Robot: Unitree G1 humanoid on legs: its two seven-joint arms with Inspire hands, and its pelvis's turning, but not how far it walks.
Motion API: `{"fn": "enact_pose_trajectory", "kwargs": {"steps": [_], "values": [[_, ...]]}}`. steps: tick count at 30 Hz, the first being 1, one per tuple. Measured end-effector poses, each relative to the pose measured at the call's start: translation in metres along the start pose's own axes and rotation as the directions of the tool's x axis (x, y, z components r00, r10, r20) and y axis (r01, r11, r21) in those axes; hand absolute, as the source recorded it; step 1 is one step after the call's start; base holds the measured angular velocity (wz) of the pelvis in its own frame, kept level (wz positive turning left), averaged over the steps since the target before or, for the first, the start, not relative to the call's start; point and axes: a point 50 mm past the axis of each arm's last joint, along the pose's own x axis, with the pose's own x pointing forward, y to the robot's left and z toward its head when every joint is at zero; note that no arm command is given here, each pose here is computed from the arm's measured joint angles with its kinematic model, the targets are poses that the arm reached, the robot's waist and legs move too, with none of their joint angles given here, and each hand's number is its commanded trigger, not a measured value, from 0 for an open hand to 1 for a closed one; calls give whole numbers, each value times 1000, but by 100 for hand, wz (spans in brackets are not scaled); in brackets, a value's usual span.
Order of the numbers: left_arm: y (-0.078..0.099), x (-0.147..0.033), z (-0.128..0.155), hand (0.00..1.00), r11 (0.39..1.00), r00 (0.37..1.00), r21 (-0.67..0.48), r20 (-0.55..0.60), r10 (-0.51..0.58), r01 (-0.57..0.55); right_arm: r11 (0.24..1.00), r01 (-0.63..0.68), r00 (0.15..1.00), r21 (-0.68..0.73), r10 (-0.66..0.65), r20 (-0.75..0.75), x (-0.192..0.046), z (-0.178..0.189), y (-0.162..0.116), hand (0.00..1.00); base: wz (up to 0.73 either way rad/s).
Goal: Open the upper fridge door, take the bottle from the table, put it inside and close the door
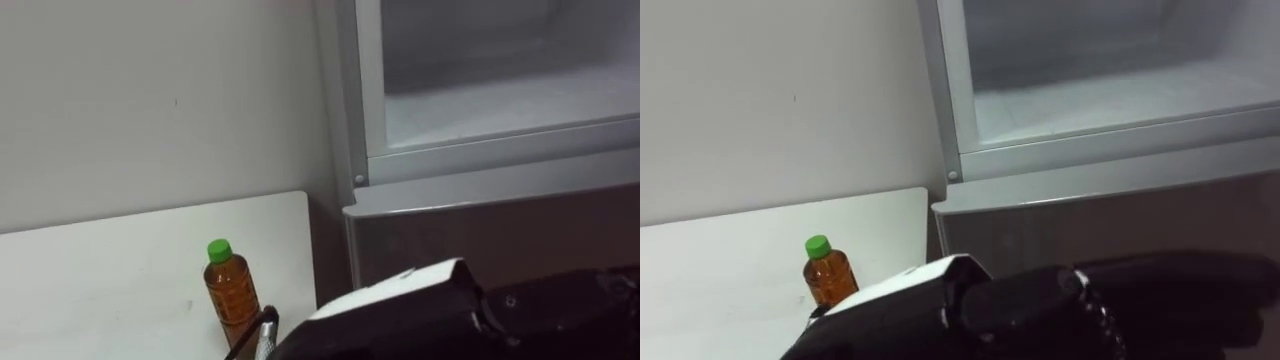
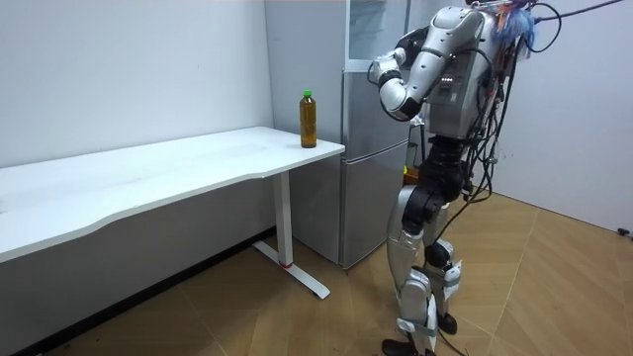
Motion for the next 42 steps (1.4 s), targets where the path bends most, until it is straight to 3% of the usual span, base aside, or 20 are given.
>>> {"fn": "enact_pose_trajectory", "kwargs": {"steps": [8, 15, 26, 31, 42], "values": [[3, 7, -8, 0, 999, 1000, -44, 5, -6, 7, 1000, -27, 999, -11, 27, 18, 2, 9, 4, 0, -14], [13, 29, -13, 0, 997, 998, -62, -22, -56, 55, 998, -57, 997, -23, 58, 45, 4, 22, 10, 0, -20], [10, 45, -26, 0, 990, 997, -126, -34, -72, 67, 998, -67, 995, -15, 68, 69, 5, 32, 12, 0, -34], [13, 63, -31, 0, 984, 990, -138, -69, -125, 114, 998, -68, 995, -15, 69, 78, 4, 35, 8, 0, -35], [12, 76, -37, 0, 975, 985, -165, -69, -160, 147, 998, -57, 994, -16, 58, 87, 3, 41, 2, 0, -26]]}}
